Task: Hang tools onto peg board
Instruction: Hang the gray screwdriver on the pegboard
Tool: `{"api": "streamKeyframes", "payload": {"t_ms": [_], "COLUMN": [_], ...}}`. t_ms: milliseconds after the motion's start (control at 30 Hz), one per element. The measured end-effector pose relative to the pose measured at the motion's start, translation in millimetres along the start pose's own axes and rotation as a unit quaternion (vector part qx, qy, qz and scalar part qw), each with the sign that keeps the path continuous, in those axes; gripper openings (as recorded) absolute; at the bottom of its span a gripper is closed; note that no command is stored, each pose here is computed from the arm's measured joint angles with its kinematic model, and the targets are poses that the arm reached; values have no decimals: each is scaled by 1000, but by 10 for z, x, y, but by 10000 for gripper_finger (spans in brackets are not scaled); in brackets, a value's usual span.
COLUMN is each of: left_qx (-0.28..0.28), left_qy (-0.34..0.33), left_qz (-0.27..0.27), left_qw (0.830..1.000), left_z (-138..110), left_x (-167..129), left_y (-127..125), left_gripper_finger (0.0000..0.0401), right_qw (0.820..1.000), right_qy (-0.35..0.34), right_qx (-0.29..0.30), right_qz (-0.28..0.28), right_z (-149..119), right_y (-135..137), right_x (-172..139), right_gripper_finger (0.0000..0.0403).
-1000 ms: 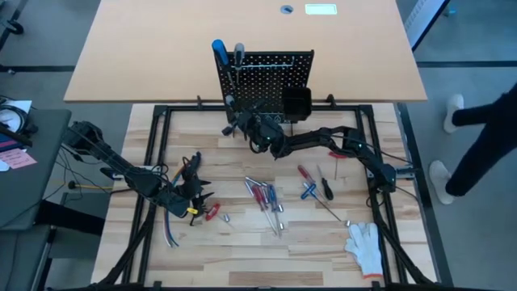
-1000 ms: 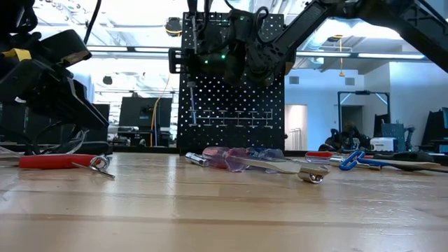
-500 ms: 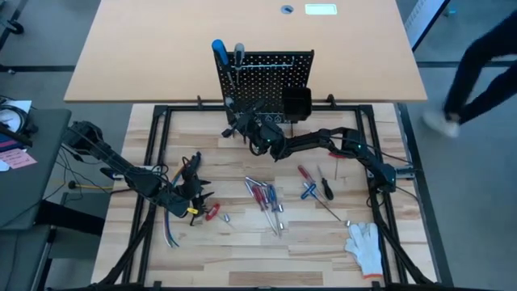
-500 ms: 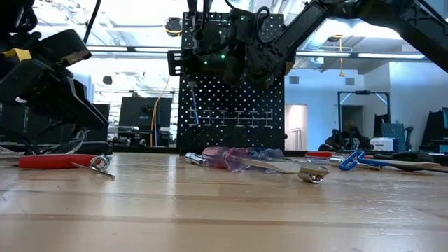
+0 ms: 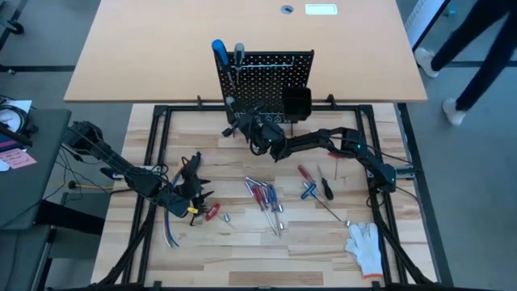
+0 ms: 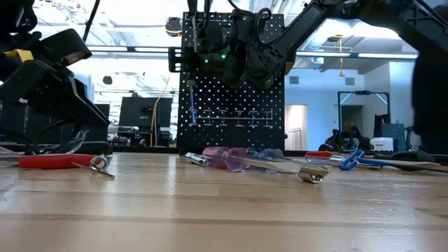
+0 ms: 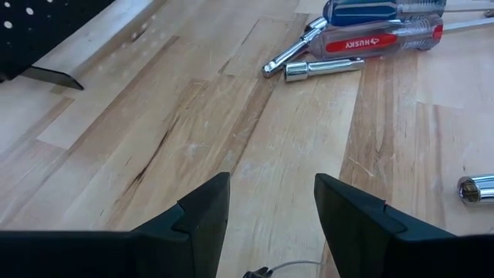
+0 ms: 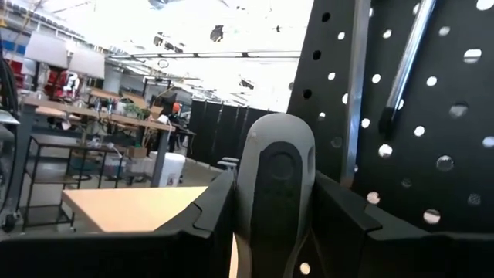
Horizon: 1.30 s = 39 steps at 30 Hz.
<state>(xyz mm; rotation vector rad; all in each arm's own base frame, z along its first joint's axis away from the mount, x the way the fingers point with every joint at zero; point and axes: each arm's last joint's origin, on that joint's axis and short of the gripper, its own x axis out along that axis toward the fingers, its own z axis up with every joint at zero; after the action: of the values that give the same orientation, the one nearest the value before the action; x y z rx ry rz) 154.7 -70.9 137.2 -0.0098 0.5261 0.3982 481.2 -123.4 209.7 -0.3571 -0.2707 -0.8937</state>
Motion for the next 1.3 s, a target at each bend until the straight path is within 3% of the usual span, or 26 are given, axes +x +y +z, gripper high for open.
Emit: {"api": "streamKeyframes", "payload": {"t_ms": [333, 833, 1067, 1300], "left_qx": [0, 5, 6, 6], "left_qy": [0, -2, -3, -2], "left_qz": [0, 1, 2, 2], "left_qw": [1000, 1000, 1000, 1000], "left_z": [0, 3, 5, 3], "left_x": [0, 0, 0, 0], "left_y": [0, 0, -1, 0], "left_gripper_finger": [185, 185, 185, 185], "right_qw": [1000, 999, 998, 997], "right_qy": [-9, -16, 16, 50], "right_qx": [-10, -38, -65, -52], "right_qz": [8, -11, -7, 19], "right_z": [8, -575, -578, -318], "right_y": [12, 206, 224, 234], "right_x": [-8, -261, -241, -162], "right_gripper_finger": [136, 143, 184, 244]}}
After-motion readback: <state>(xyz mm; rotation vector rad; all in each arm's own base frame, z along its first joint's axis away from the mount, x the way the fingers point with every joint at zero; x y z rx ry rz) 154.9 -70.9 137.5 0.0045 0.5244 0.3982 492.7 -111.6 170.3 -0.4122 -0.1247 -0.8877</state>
